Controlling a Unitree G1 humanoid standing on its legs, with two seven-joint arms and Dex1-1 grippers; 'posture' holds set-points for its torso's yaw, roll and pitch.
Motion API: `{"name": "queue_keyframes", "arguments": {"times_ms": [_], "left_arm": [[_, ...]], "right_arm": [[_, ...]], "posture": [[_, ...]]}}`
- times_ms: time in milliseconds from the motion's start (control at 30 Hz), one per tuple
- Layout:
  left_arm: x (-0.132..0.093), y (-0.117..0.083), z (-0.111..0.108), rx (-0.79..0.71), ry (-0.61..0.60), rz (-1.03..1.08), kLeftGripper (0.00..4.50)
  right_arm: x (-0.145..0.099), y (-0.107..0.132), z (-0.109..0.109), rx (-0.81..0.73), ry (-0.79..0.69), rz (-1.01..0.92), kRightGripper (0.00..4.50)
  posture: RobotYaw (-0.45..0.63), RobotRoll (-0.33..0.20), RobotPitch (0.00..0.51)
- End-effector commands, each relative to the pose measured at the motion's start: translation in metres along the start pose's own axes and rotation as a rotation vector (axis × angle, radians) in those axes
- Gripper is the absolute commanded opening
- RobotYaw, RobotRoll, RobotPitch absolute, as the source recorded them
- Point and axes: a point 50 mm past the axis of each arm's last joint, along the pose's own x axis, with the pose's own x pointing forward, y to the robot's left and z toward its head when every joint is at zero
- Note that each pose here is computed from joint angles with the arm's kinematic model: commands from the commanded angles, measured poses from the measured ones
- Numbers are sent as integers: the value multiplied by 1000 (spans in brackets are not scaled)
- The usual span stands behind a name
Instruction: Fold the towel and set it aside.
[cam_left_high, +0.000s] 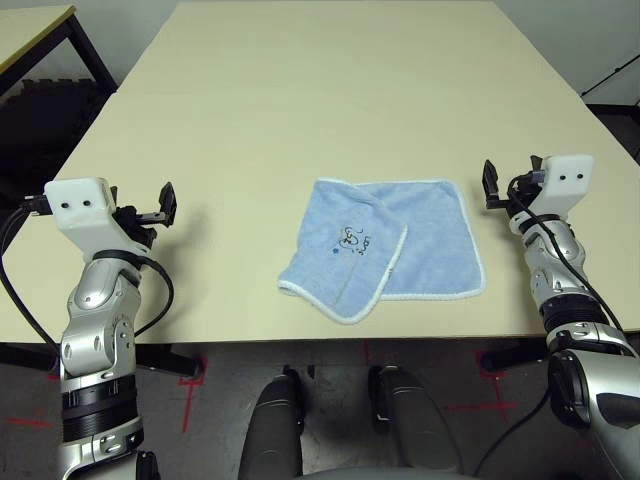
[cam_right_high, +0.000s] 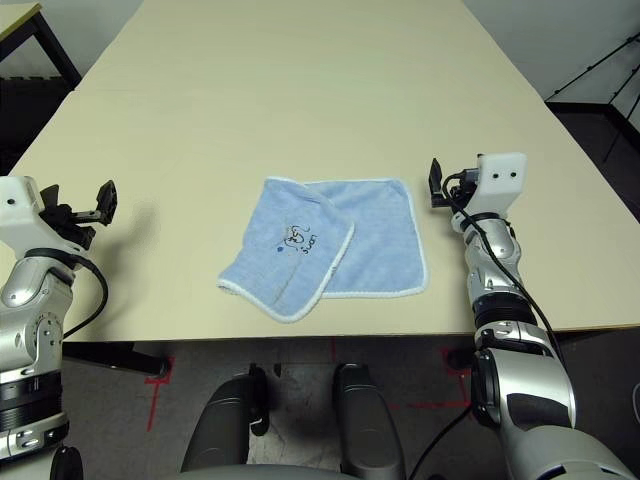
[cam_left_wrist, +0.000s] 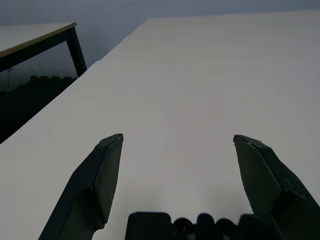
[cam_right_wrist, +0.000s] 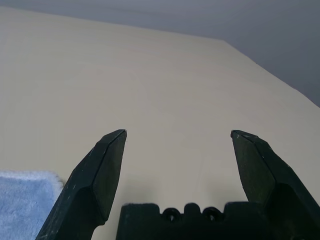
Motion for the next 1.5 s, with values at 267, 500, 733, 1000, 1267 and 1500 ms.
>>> {"name": "queue_keyframes", "arguments": {"times_ms": [267,500,733,1000,1267,1500], "left_arm": [[2,2,2,37,1,-12,4473],[2,2,3,38,-3,-12,4473],[3,1,4,25,-24,-20,4473],[3,-14,14,-61,-25,-180,4473],[-1,-27,29,-159,-40,-465,4473],[-2,-38,36,-152,10,-527,4473]], "right_arm": [[-1,-5,0,15,-5,-35,4500],[0,-10,1,88,0,-55,4500],[2,-13,2,191,14,-68,4500],[5,-15,7,188,-3,-57,4500],[9,-24,12,167,2,-53,4500],[11,-24,14,162,-2,-46,4500]], "posture": [[-138,0,158],[-139,0,161],[-140,0,154],[-129,0,146],[-116,0,146],[-118,0,143]]}}
